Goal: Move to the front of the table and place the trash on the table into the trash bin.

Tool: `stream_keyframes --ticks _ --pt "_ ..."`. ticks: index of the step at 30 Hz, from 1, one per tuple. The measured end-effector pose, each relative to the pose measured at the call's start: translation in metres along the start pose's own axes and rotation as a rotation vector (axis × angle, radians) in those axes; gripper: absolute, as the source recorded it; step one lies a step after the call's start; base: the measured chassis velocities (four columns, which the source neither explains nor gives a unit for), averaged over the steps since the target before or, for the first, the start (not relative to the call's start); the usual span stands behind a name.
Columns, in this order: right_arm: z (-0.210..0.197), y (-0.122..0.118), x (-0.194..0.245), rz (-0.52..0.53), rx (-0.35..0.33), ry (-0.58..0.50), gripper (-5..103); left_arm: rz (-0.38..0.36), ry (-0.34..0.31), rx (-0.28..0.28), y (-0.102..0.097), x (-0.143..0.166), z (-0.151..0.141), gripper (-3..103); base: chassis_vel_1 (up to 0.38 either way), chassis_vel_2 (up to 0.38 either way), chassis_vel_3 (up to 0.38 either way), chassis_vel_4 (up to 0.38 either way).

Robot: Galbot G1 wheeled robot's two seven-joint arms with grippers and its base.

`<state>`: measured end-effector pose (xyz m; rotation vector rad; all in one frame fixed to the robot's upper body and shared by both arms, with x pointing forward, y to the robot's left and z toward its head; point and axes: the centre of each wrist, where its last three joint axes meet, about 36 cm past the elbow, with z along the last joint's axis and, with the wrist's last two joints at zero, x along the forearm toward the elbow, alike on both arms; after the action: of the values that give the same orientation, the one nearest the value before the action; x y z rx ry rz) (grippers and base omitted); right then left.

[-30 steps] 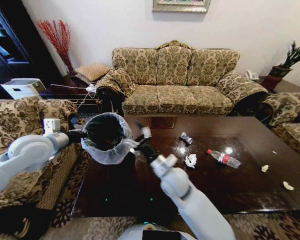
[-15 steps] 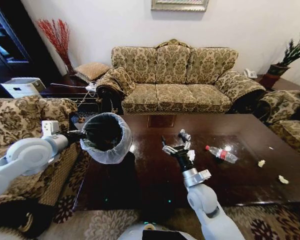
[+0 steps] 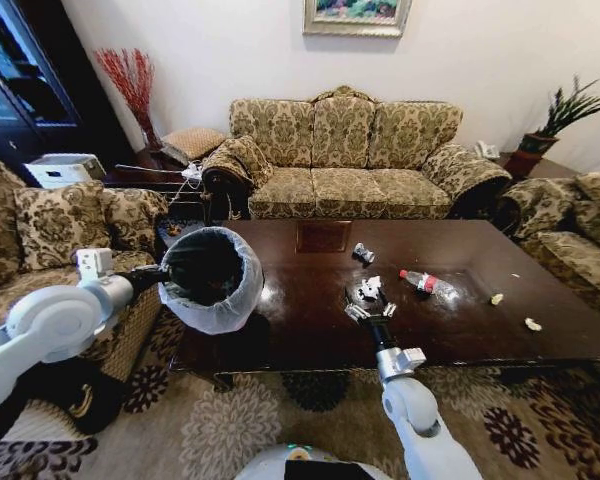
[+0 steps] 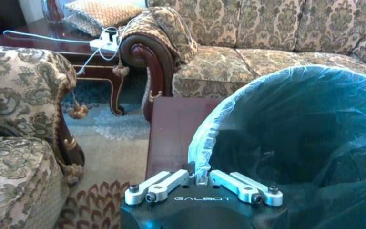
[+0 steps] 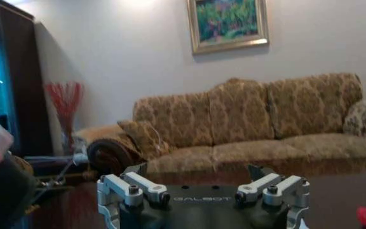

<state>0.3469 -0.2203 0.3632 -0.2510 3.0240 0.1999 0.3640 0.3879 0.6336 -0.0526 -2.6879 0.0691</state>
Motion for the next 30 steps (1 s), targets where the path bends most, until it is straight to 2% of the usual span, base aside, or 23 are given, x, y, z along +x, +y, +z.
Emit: stream_keyframes --ticks 9,14,19,21,30 --pt "0.038 -0.023 -0.032 0.101 -0.001 0.031 100 -0.01 -0.01 0.008 0.008 -0.001 0.006 0 -0.158 -0.11 0.16 0.112" --pt "0.062 -0.037 -0.079 0.17 -0.027 0.101 100 -0.006 -0.015 0.003 0.009 -0.002 0.005 0 -0.046 -0.133 0.04 0.114" --pt "0.081 -0.036 -0.104 0.172 -0.02 0.148 100 -0.003 -0.013 0.001 0.008 -0.002 0.007 0 0.021 0.01 -0.006 -0.011" --pt "0.097 -0.027 -0.124 0.151 -0.025 0.188 100 -0.002 -0.01 -0.002 0.007 -0.002 0.009 0 0.026 0.021 0.0 -0.013" --pt "0.113 -0.015 -0.159 0.18 -0.022 0.256 100 0.0 -0.009 -0.007 0.007 -0.003 0.009 0 0.003 0.007 0.001 0.0"
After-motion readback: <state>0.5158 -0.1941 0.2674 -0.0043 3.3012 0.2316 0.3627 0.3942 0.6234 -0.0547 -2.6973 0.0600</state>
